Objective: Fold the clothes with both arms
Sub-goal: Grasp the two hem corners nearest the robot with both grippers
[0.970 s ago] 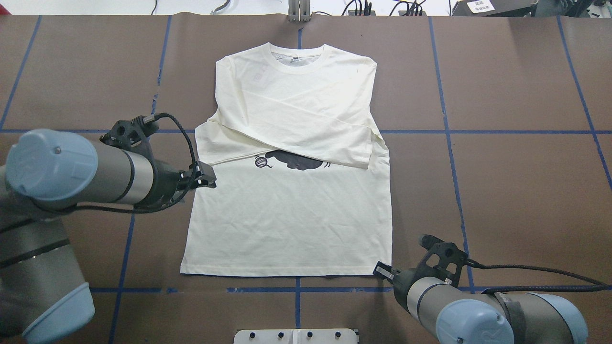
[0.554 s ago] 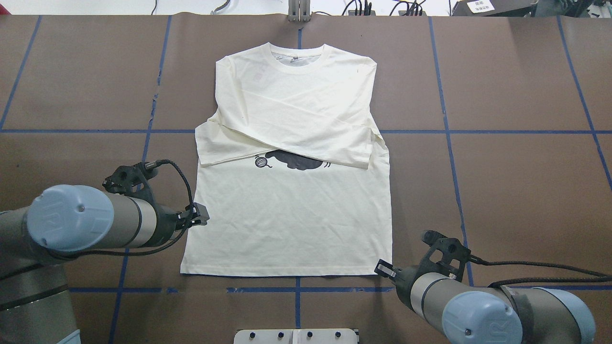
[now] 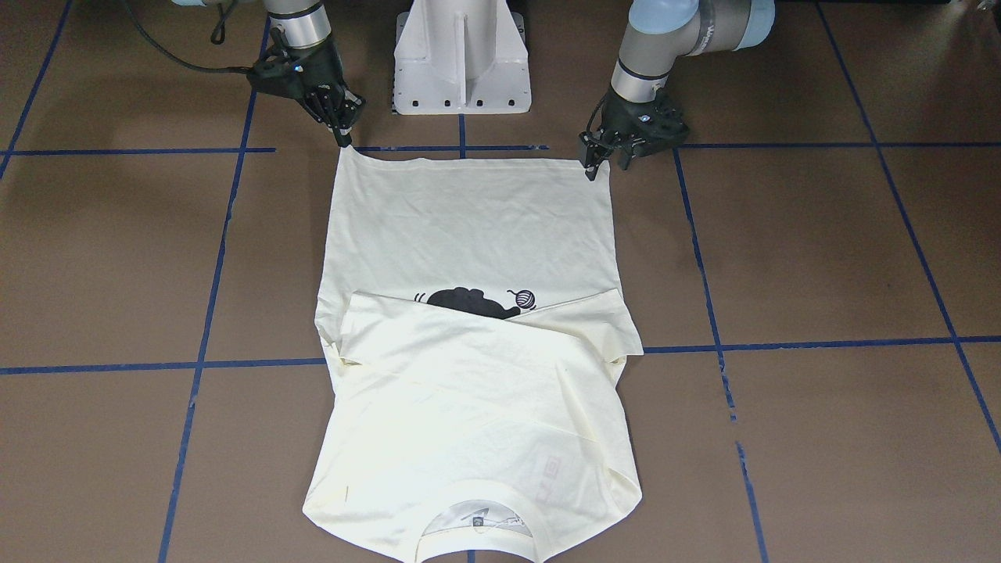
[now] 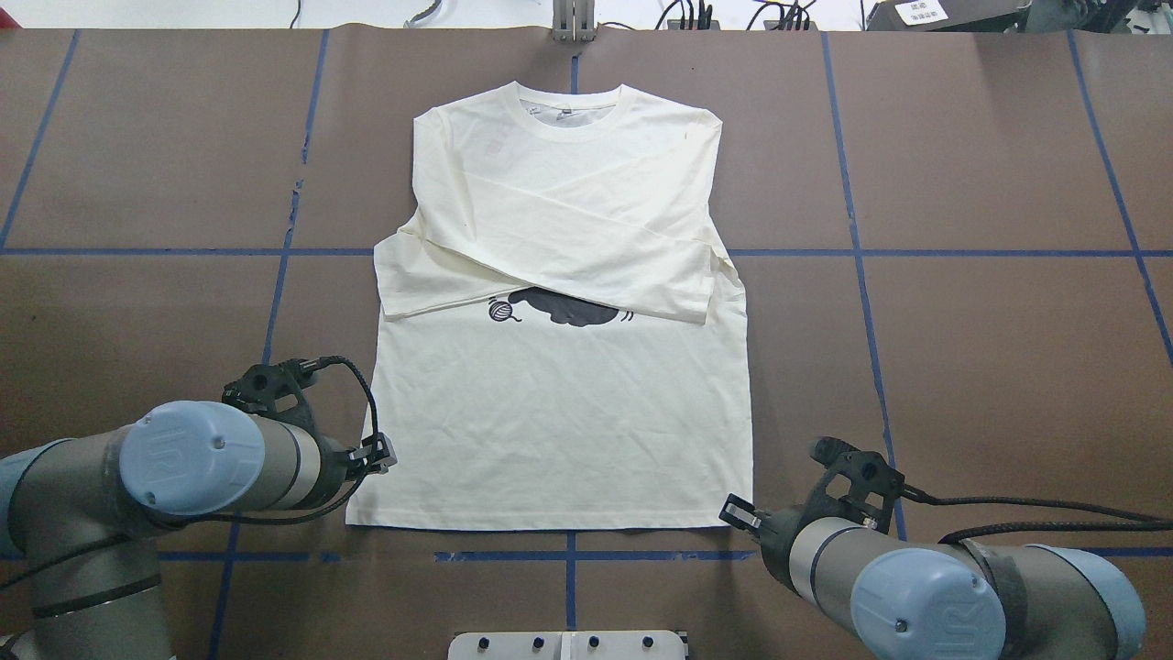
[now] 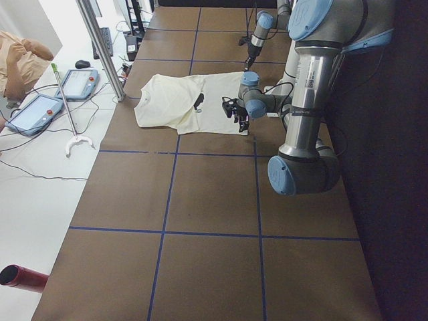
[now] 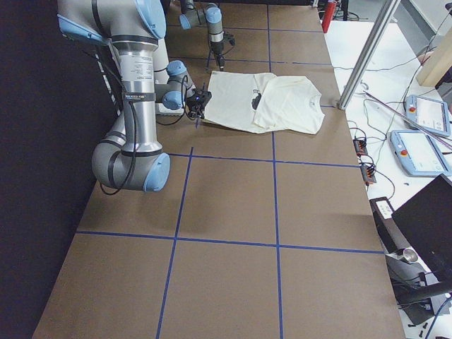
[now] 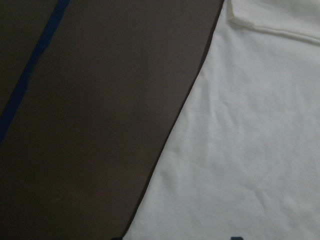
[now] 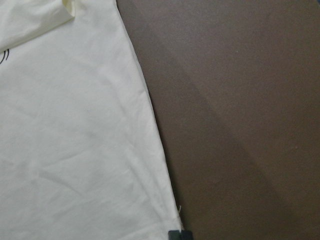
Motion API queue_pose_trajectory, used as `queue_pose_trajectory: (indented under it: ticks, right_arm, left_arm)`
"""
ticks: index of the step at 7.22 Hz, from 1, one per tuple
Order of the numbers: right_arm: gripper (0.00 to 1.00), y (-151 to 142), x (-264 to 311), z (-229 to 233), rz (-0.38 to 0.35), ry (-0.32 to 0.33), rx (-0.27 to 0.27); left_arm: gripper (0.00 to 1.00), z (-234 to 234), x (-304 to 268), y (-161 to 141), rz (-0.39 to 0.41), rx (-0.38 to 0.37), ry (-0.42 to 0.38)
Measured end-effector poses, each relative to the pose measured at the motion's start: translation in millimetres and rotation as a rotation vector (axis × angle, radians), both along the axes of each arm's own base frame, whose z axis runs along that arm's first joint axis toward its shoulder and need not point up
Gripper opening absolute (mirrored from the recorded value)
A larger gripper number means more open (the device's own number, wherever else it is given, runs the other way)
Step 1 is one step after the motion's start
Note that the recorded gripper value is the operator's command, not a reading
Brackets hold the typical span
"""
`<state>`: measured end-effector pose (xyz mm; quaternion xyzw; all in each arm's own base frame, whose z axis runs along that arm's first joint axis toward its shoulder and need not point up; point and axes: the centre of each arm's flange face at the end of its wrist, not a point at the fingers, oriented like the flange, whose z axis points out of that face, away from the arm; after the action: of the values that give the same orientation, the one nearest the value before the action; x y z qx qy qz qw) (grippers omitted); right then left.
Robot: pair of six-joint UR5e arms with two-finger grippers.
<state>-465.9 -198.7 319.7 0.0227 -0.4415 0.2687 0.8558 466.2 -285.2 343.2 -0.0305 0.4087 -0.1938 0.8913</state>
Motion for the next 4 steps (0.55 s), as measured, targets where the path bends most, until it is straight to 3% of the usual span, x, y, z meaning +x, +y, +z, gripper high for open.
queue_pose_trajectory:
  ticks: [4]
  right_arm:
    - [0.00,-0.2,1.0,-0.7,0.003,-0.002,-0.001]
  left_arm:
    - [0.55,9.8,14.7,22.4,0.058,-0.021,-0.018]
